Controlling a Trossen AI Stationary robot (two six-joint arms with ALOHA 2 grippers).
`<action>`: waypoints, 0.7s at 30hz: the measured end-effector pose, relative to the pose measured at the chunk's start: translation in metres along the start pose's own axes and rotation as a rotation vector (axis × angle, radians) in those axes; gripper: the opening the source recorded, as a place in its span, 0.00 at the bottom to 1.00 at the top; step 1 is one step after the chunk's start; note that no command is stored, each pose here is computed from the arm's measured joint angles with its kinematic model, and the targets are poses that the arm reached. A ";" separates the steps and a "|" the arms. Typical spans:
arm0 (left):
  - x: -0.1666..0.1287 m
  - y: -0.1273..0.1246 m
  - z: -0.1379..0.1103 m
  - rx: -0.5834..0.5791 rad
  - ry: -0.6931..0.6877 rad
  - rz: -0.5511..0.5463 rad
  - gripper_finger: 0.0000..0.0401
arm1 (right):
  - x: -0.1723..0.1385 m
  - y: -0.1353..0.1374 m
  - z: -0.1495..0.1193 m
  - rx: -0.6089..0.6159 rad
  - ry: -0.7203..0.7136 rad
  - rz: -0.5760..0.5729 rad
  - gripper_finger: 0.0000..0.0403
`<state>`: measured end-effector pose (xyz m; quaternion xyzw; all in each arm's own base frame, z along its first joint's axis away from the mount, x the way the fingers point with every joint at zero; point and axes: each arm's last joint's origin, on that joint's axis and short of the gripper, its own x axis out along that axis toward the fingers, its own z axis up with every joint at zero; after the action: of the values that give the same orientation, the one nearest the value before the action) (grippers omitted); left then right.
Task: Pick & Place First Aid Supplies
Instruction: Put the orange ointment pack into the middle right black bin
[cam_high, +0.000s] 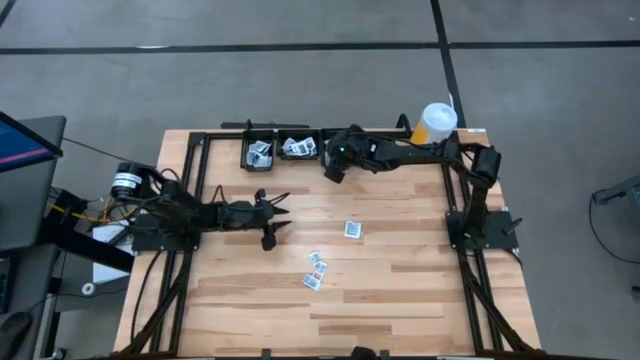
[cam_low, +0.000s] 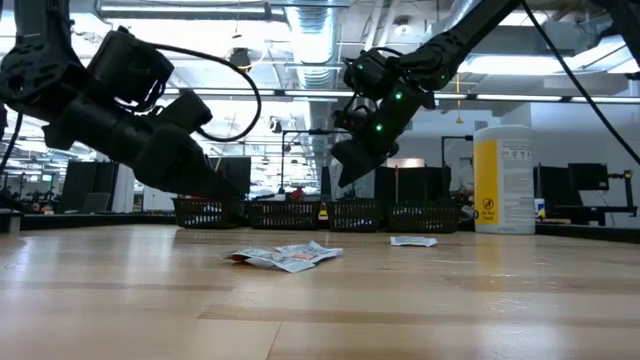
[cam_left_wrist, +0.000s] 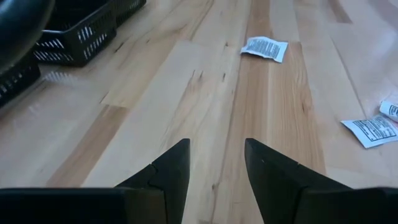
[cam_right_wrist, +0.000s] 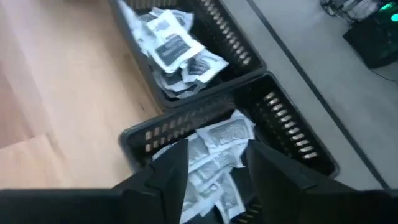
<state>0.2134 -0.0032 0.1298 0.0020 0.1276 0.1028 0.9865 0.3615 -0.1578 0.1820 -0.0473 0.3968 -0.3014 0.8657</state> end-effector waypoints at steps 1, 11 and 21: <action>0.001 0.000 0.000 -0.001 -0.003 0.000 0.38 | 0.000 0.002 0.000 -0.003 -0.003 0.013 0.40; 0.002 -0.001 0.000 -0.036 -0.025 -0.001 0.38 | -0.023 0.061 0.005 -0.213 -0.082 0.310 0.36; 0.009 -0.011 0.014 -0.105 -0.108 -0.107 0.38 | -0.059 0.142 -0.020 -0.362 -0.210 0.527 0.28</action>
<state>0.2275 -0.0124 0.1410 -0.0511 0.0686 0.0564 0.9947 0.3866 -0.0059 0.1619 -0.1267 0.3508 0.0147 0.9277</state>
